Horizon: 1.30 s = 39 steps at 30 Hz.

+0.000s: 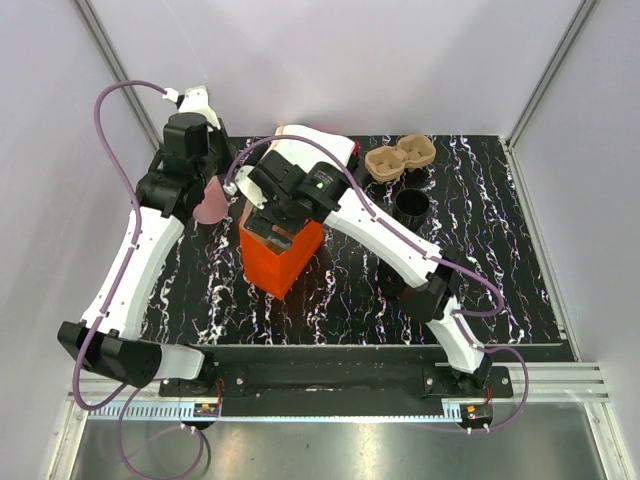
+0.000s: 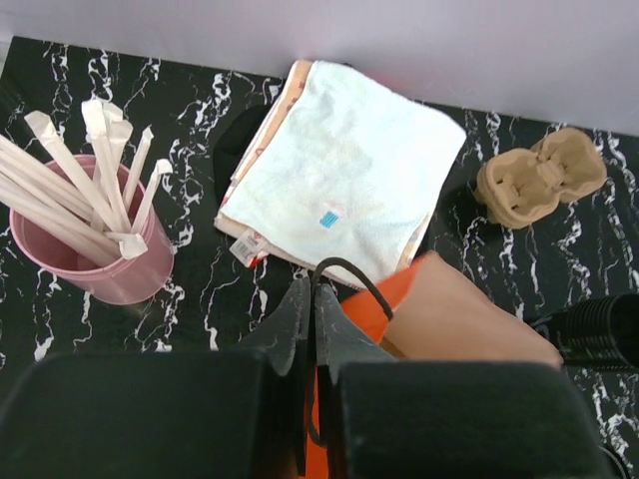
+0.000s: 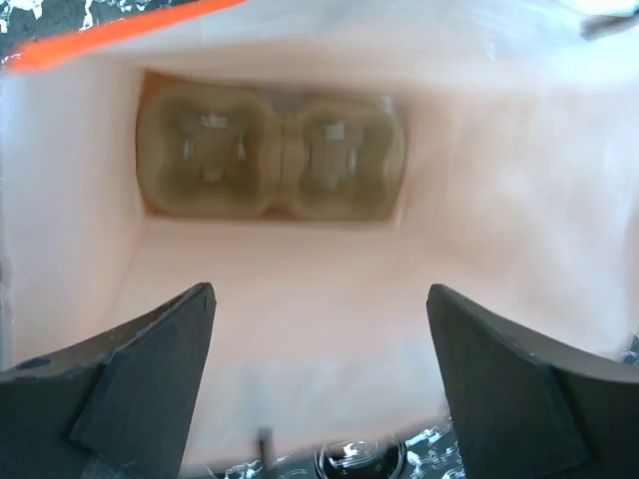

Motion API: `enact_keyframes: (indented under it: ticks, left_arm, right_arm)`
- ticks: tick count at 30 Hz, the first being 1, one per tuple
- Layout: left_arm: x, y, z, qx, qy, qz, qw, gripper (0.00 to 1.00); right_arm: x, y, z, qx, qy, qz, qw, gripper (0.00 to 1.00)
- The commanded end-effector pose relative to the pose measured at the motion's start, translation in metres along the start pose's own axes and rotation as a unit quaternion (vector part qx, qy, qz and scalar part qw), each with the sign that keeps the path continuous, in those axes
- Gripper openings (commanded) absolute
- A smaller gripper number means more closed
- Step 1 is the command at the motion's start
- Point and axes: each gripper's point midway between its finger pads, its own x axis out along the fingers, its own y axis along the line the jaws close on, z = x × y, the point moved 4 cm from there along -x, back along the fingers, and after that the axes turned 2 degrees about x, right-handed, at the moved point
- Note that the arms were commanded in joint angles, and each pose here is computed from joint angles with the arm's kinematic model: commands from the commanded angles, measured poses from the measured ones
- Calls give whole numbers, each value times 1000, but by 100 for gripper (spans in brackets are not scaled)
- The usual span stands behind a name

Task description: Pack the takeout coffee

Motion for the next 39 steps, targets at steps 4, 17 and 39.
enact_keyframes:
  ticks: [4, 17, 39]
  left_arm:
    - [-4, 2, 1, 12, -8, 3, 1000, 0]
    - [-3, 2, 3, 16, -12, 3, 1000, 0]
    - [-14, 17, 29, 23, -51, 27, 998, 0]
  right_arm:
    - [-54, -25, 41, -22, -110, -36, 993, 98]
    - [-107, -36, 50, -35, -169, -52, 984, 100]
    - [-211, -92, 31, -16, -234, -166, 958, 100]
